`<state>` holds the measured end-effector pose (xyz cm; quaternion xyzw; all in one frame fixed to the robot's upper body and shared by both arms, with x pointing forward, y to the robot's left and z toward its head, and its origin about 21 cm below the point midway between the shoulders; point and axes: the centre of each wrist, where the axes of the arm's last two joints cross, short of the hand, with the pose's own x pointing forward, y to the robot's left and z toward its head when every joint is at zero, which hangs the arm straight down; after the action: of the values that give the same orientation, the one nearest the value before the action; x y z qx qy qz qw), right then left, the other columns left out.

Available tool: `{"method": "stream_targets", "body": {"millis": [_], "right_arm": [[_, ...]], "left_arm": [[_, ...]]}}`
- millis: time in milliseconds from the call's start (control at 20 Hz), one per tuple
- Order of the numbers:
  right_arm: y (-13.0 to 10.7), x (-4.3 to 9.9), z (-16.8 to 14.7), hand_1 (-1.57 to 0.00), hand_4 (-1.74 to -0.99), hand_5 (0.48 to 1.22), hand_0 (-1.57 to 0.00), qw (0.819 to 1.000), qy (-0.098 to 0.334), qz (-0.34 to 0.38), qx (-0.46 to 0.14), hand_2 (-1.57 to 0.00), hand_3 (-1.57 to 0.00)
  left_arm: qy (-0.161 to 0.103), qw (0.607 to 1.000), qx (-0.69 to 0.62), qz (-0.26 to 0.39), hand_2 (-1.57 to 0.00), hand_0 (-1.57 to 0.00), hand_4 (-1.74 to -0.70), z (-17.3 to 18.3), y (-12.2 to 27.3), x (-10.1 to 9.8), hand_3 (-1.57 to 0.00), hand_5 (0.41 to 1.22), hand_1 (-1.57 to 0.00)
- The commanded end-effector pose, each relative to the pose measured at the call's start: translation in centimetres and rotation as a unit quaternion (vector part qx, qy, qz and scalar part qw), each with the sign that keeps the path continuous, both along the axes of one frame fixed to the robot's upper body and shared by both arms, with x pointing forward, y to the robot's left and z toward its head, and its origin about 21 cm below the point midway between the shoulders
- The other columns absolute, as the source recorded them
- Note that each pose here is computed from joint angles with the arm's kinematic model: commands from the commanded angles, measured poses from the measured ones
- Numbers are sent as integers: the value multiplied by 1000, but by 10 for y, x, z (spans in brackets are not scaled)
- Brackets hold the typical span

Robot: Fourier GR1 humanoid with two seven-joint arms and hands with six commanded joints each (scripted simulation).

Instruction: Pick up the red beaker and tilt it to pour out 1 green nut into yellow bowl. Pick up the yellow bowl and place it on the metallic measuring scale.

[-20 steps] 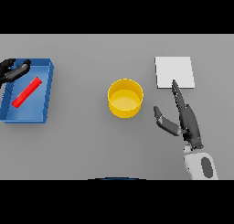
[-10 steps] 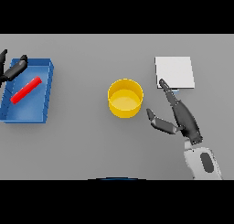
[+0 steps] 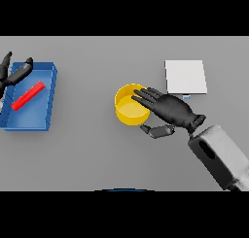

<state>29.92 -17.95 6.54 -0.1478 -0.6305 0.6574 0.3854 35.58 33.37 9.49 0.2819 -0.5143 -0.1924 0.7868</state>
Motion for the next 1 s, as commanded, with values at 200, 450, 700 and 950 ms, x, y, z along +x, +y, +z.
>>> {"method": "stream_targets", "body": {"millis": [200,450,700,950], "right_arm": [[19,20,2,1,-1215,704,1,993,7,69,-93,1,1],[41,38,-6,1,-1226,702,1,981,17,85,-175,1,1],[43,48,-8,1,-1266,720,1,969,33,105,-223,1,1],[55,49,-13,1,-1297,753,1,964,50,105,-241,1,1]], "left_arm": [[-3,1000,-9,-4,0,0,-720,0,2,-4,0,687,0],[-2,1000,-11,0,1,1,-724,-1,8,-5,1,686,1],[-6,1000,-12,-1,1,1,-723,0,9,-8,1,684,1],[-10,1000,-16,-4,1,1,-718,3,9,-5,1,688,1]]}}
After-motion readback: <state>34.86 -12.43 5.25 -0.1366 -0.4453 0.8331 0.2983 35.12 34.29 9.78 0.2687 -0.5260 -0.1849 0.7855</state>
